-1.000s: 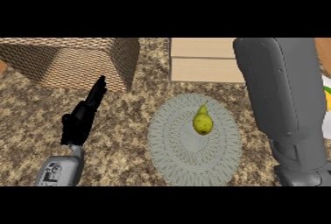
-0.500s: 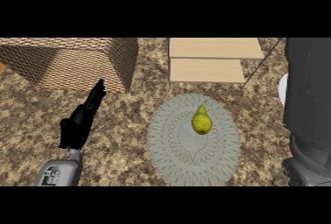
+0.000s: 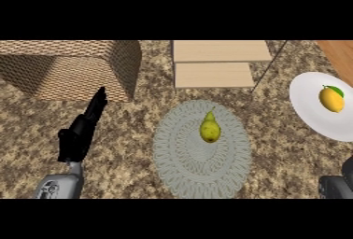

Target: Pick the tomato from the placemat and place it in the tiered shelf

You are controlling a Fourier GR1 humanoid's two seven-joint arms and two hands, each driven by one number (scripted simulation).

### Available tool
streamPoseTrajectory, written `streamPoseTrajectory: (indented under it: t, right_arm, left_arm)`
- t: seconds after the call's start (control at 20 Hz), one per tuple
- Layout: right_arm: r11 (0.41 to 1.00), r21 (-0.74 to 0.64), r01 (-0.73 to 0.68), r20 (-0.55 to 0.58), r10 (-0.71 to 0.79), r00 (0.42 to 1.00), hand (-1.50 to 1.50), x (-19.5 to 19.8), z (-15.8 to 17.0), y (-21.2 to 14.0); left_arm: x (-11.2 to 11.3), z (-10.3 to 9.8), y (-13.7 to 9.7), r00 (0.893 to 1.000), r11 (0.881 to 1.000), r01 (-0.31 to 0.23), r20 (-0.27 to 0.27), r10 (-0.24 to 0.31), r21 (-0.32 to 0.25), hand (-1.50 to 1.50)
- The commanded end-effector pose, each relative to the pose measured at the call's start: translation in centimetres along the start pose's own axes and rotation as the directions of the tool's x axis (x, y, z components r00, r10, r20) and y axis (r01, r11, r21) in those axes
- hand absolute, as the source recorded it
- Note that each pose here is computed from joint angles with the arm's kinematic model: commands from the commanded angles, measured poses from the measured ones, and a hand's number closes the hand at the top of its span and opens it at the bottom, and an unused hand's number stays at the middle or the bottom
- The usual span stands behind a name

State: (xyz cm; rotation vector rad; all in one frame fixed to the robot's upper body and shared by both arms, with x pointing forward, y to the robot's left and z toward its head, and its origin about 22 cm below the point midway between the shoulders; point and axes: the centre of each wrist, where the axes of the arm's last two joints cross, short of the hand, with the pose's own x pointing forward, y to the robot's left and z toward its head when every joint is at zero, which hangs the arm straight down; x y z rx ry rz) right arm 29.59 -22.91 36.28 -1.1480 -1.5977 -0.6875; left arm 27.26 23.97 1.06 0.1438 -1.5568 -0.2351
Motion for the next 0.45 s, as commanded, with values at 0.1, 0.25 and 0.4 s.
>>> streamPoseTrajectory:
  t: [0.1, 0.25, 0.4]
  right_arm:
    - [0.984, 0.061, -0.165, -0.079, 0.169, 0.982, -1.5, -2.7, -1.5, -7.2]
    - [0.98, 0.091, -0.175, -0.079, 0.182, 0.98, -1.5, -3.0, -1.7, -10.9]
    - [0.986, 0.091, -0.138, -0.068, 0.144, 0.987, -1.5, -4.3, -1.7, -14.6]
  left_arm:
    - [-0.2, 0.0, 0.5, 1.0, 1.0, -0.01, -0.01, 0.01, 0.03, 0.0]
    - [-1.0, 0.8, 0.9, 1.0, 1.0, -0.012, -0.026, 0.012, 0.027, 0.0]
    - [0.3, -0.6, 1.7, 1.0, 0.999, -0.003, -0.005, 0.004, 0.049, 0.0]
